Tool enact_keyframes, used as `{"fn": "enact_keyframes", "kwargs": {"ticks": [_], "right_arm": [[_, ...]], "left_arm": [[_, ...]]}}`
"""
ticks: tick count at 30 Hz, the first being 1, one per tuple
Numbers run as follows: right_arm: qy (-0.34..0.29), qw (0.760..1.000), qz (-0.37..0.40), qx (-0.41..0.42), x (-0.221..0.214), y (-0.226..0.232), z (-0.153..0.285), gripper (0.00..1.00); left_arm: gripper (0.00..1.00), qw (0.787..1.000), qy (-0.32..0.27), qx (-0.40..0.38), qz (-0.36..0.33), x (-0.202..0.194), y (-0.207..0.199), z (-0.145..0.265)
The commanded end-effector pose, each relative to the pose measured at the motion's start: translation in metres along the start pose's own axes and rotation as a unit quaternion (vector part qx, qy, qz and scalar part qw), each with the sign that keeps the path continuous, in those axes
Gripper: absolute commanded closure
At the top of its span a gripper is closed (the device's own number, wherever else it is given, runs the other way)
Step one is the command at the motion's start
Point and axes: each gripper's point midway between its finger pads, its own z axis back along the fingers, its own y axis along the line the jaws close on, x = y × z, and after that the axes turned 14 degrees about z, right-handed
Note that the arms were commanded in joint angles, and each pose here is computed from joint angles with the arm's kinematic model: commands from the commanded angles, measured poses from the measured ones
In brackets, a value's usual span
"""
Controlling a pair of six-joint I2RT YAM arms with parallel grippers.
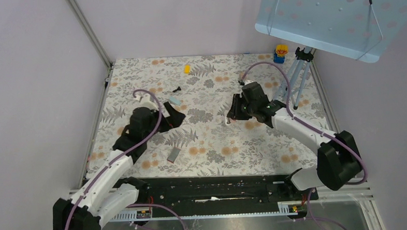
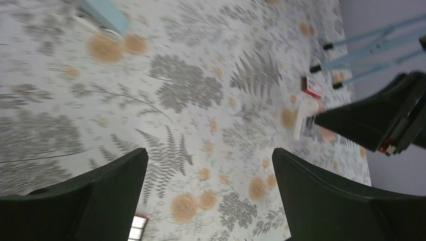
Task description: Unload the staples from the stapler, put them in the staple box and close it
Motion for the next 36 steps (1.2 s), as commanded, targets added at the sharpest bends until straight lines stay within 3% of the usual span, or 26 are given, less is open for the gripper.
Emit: {"fn": "enact_keyframes", "kwargs": {"ticks": [1, 8, 16, 23, 28, 32, 36], "right_arm": [[-0.115, 0.990, -0.008, 0.079, 0.044, 0.031, 0.016, 1.00], [-0.181, 0.977, -0.005, 0.110, 0.052, 0.036, 0.013, 1.00], [-0.205, 0.973, -0.005, 0.107, 0.047, 0.030, 0.016, 1.00], [-0.208, 0.971, -0.013, 0.120, 0.048, 0.031, 0.019, 1.00], [-0.198, 0.965, -0.008, 0.170, 0.046, 0.047, 0.021, 1.00], [-0.188, 0.962, -0.023, 0.198, 0.041, 0.052, 0.019, 1.00], [-0.174, 0.958, -0.006, 0.229, 0.049, 0.063, 0.019, 1.00]], "left_arm": [[0.01, 0.993, -0.019, -0.118, -0.013, -0.011, -0.060, -0.015], [0.01, 0.979, -0.051, -0.190, -0.049, -0.030, -0.074, -0.034], [0.02, 0.966, -0.011, -0.227, -0.123, -0.075, -0.085, -0.049], [0.08, 0.959, -0.006, -0.228, -0.165, -0.098, -0.083, -0.060], [0.19, 0.962, -0.008, -0.222, -0.160, -0.101, -0.081, -0.068], [0.20, 0.958, -0.004, -0.252, -0.135, -0.107, -0.084, -0.062], [0.19, 0.951, -0.001, -0.263, -0.161, -0.106, -0.092, -0.063]]}}
